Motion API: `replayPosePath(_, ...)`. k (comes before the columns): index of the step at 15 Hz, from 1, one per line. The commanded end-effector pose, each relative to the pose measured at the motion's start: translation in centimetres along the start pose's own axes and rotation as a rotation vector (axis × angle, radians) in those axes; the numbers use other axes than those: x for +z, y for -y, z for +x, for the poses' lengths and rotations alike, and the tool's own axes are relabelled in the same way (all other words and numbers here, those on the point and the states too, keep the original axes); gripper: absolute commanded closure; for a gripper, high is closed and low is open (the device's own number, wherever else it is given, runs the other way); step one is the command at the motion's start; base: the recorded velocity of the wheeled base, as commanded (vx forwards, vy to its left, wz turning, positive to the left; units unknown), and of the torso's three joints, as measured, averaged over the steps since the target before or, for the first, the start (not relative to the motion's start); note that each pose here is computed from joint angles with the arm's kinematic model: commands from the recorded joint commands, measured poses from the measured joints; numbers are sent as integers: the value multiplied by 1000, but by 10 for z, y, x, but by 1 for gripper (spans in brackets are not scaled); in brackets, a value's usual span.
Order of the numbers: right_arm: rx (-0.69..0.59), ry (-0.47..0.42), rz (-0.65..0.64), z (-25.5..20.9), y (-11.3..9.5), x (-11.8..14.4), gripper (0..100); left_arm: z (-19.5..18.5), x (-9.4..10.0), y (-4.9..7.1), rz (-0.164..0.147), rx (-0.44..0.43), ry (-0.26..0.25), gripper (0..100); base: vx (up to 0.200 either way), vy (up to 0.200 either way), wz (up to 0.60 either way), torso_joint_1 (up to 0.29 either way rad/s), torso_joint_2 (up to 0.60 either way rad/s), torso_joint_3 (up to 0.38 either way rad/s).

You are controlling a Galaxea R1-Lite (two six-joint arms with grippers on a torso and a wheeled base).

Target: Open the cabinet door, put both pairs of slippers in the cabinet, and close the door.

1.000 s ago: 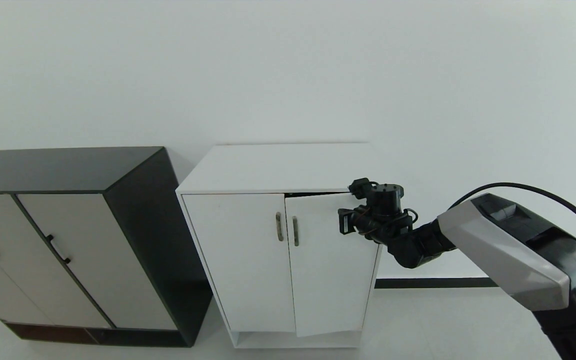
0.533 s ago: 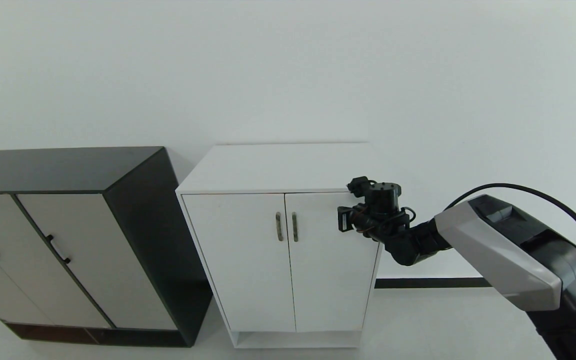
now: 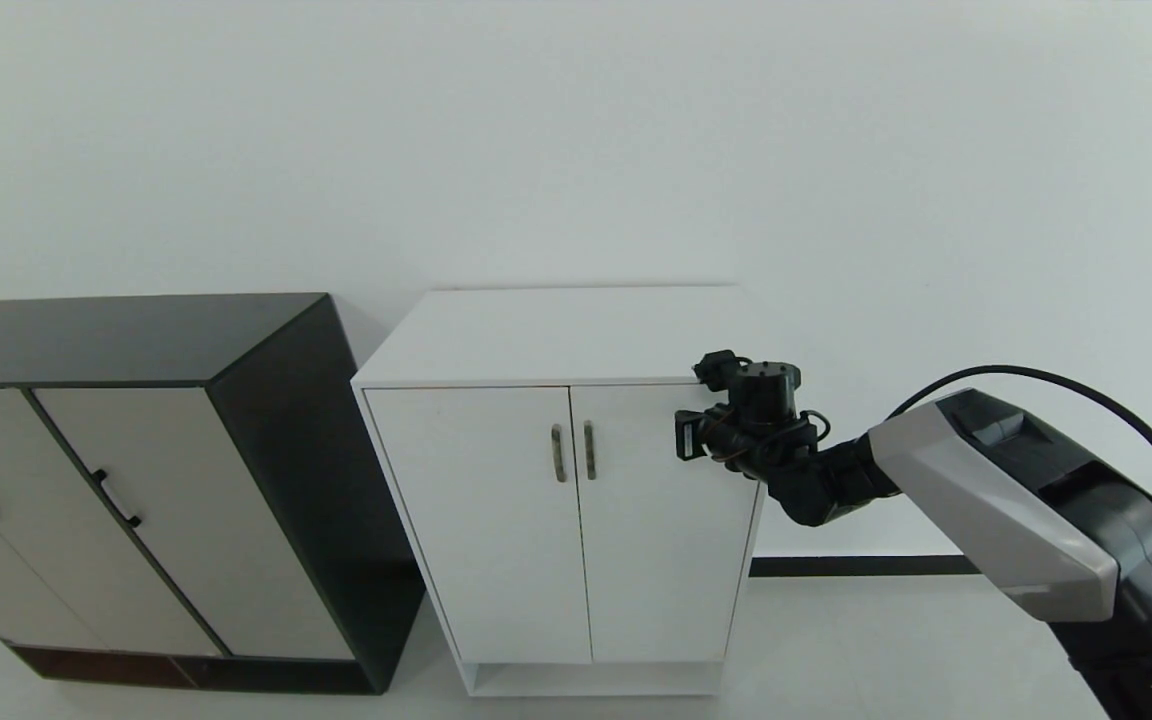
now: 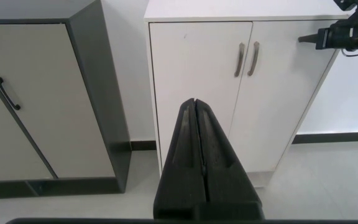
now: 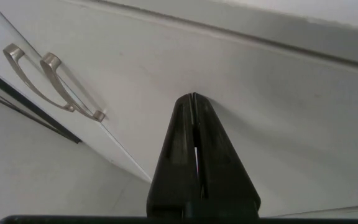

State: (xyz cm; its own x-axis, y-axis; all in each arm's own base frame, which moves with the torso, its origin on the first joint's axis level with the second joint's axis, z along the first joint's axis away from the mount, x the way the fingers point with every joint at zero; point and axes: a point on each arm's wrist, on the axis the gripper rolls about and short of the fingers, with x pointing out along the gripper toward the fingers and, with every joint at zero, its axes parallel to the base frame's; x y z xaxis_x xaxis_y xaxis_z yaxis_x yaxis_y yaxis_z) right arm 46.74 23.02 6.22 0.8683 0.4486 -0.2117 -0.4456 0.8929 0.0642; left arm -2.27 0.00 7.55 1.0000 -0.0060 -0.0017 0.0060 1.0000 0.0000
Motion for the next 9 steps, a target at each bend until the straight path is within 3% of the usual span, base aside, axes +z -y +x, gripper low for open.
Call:
replayPosePath(1, 1, 0, 0, 1, 0, -1, 100, 0, 0, 0, 0, 0, -1, 100, 0, 0, 0, 0, 0, 0)
replayPosePath(9, -24, -4, 2, 5, 2, -7, 100, 0, 0, 0, -2, 0, -1, 100, 0, 0, 0, 0, 0, 0)
